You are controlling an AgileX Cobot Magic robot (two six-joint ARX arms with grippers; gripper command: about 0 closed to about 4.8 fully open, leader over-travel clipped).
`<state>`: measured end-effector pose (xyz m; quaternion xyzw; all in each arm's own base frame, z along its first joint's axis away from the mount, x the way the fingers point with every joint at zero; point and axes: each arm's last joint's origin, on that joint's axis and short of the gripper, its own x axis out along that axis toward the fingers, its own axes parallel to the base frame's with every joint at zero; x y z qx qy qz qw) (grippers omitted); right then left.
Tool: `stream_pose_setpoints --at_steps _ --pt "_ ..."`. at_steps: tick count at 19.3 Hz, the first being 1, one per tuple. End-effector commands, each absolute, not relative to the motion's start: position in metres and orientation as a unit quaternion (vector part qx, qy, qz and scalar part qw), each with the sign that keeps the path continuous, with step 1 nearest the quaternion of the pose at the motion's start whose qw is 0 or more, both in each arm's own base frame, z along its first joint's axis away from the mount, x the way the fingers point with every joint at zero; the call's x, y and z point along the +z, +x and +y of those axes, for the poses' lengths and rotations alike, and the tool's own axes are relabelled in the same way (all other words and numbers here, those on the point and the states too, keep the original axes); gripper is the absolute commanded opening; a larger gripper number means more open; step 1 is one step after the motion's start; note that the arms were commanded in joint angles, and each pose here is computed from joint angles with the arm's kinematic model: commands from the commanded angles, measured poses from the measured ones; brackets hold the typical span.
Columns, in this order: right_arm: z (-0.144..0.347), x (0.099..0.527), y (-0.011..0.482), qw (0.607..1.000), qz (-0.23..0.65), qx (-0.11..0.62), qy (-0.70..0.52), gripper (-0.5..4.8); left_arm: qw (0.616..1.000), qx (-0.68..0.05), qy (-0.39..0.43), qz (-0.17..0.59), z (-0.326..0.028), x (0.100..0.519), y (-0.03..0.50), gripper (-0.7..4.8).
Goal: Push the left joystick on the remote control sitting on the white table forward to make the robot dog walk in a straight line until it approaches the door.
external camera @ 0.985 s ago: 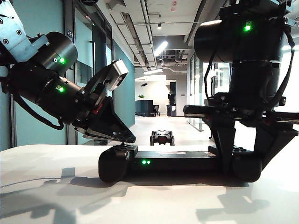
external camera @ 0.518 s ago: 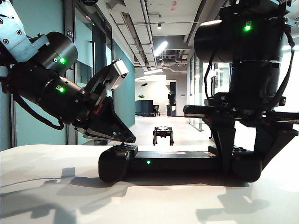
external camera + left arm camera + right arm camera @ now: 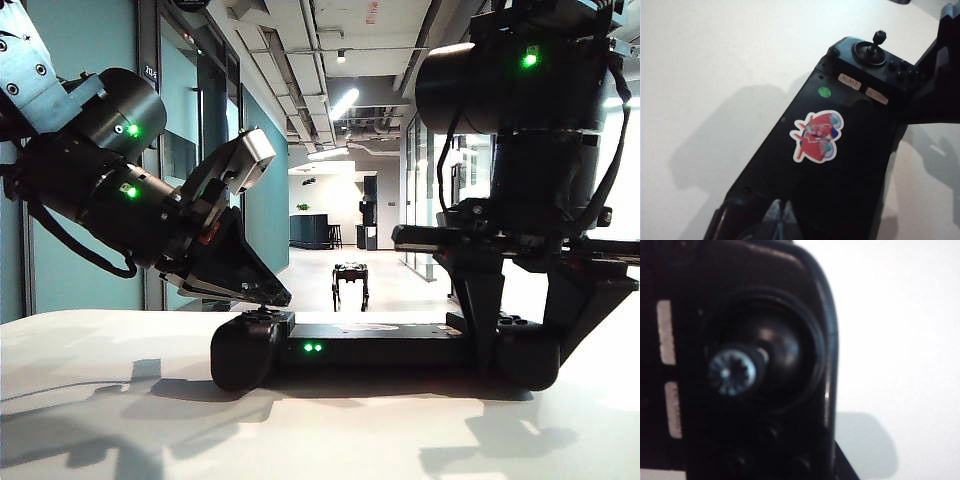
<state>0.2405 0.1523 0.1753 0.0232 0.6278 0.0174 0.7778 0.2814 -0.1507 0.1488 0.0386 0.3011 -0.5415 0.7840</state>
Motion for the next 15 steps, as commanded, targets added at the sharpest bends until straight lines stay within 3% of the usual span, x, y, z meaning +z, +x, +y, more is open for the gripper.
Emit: stream_pose_setpoints --at_steps 1,11,15 --pt "0.153 0.175 0.240 0.773 0.633 0.023 0.029 1.07 0.785 -0.536 0.039 0.308 -0.150 0.147 0.281 -0.05" --pt "0.153 0.175 0.240 0.773 0.633 0.023 0.028 1.07 0.784 -0.537 0.038 0.308 -0.150 0.147 0.281 -0.05" --pt "0.153 0.175 0.240 0.773 0.633 0.023 0.028 1.07 0.778 -0.551 0.015 0.302 -0.149 0.170 0.276 -0.05"
